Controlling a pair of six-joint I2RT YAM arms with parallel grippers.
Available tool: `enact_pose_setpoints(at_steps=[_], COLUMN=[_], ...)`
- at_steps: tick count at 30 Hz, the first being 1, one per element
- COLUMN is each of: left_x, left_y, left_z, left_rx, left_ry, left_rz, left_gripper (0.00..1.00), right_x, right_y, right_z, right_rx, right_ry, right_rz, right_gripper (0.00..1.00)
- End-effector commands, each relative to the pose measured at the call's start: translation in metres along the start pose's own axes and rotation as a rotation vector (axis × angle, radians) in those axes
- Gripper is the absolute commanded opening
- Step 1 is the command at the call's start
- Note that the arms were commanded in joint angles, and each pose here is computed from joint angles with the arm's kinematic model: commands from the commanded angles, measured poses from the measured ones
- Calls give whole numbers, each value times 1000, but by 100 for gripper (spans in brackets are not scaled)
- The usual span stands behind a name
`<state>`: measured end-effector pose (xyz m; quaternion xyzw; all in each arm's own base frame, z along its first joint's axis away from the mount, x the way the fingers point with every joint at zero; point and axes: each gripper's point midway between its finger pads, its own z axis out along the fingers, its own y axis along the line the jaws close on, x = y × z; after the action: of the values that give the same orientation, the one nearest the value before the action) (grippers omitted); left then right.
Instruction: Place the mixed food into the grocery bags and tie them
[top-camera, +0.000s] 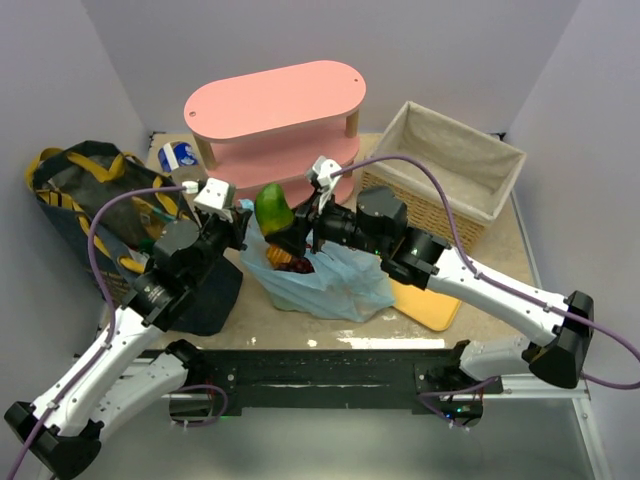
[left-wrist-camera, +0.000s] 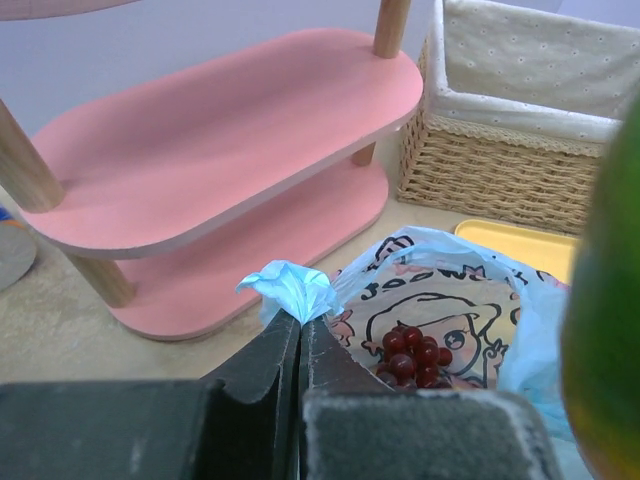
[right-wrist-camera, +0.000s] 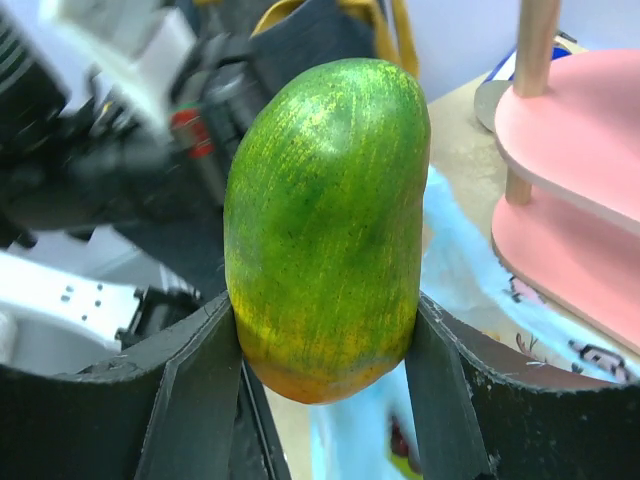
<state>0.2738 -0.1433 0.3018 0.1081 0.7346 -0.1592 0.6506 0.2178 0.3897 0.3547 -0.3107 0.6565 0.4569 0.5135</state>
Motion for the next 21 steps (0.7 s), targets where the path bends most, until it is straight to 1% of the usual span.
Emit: enact_pose_setpoints(at_steps=[1, 2, 4, 5, 8, 9, 10, 12, 15, 18, 21], left_x=[-38, -40, -44, -48, -54, -56, -57, -58, -55, -54, -51], left_y=[-2, -2, -3, -3, -4, -4, -5, -5, -7, -8, -9], left_z=[-9, -10, -13, -15, -19, -21, -21, -23, -23, -22, -20], left_rx=[22, 23, 27, 29, 39, 43, 46, 50, 66, 71, 80], left_ry=[-111, -120, -136, -148, -173, -179, -180, -179, -180, -186, -177], left_rz=[24, 23, 20, 21, 26, 30, 32, 37, 55, 70, 97], left_gripper=[0, 0, 0, 0, 0, 0, 0, 0, 0, 0, 0], right_x=[6, 8, 27, 38, 69, 74, 79, 75, 73, 77, 72], right_y=[21, 23, 38, 35, 16, 1, -6, -19, -28, -41, -42], right_z=[-8, -7, -5, -4, -1, -4, -6, -12, -20, -27, -32], right_rx=[51, 67, 44, 71, 189, 266, 307, 379, 432, 502, 509], right_ry=[33, 42, 99, 123, 192, 208, 220, 200, 191, 238, 234], right_rz=[-138, -145, -160, -167, -192, -201, -200, -206, -225, -273, -286], right_gripper=[0, 0, 0, 0, 0, 0, 0, 0, 0, 0, 0])
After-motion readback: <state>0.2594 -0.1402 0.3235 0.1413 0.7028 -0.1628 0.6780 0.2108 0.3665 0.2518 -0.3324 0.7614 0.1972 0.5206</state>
